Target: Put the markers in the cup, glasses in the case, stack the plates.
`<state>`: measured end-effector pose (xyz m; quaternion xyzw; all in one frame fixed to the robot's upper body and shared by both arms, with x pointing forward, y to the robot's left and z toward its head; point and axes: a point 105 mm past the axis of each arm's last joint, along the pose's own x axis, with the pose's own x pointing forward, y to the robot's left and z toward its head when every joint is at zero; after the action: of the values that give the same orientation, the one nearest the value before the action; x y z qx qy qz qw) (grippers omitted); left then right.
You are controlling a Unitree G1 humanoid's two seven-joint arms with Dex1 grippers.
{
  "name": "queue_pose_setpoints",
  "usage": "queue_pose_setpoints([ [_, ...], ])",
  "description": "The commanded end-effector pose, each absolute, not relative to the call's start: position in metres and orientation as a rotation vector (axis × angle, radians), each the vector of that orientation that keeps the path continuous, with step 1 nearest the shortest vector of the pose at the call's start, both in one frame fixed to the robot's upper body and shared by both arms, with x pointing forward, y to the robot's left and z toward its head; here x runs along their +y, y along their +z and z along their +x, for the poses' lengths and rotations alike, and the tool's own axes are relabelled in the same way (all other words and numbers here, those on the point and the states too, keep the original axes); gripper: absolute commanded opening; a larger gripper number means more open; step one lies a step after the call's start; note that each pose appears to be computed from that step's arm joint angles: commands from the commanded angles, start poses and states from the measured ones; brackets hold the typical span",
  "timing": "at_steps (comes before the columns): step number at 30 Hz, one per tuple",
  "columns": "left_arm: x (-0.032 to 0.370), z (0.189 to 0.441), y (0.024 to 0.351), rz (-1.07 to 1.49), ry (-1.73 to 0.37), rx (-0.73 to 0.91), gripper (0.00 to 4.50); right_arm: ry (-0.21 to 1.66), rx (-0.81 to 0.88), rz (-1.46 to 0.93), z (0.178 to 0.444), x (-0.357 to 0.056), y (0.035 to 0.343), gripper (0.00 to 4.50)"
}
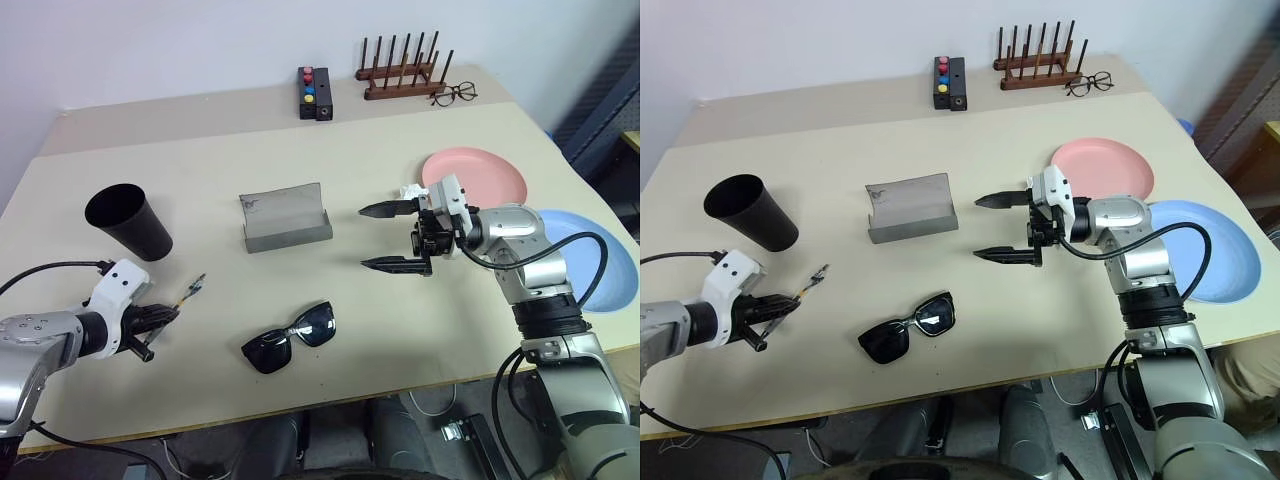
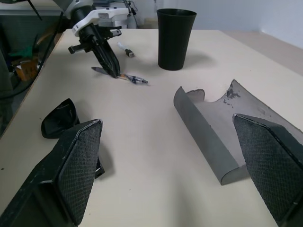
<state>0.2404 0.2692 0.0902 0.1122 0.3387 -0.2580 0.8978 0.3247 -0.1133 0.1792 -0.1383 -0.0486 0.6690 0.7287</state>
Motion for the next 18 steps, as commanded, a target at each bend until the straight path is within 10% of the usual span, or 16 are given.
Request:
queue_pose_setpoints([
  [1,0.255,0.247,0.107,0.207,-0.550,0.566,0.01,1.484,-0.167,-0.330,0.326,-0.110,0.189,4.50],
  [5,0.239,0.276,0.171,0.189,-0.477,0.115,0.01,1.485,-0.170,-0.330,0.328,-0.110,0.186,4.50],
  [18,0.262,0.322,0.255,0.058,-0.138,-0.228,0.01,1.488,-0.198,-0.346,0.334,-0.106,0.192,4.50],
])
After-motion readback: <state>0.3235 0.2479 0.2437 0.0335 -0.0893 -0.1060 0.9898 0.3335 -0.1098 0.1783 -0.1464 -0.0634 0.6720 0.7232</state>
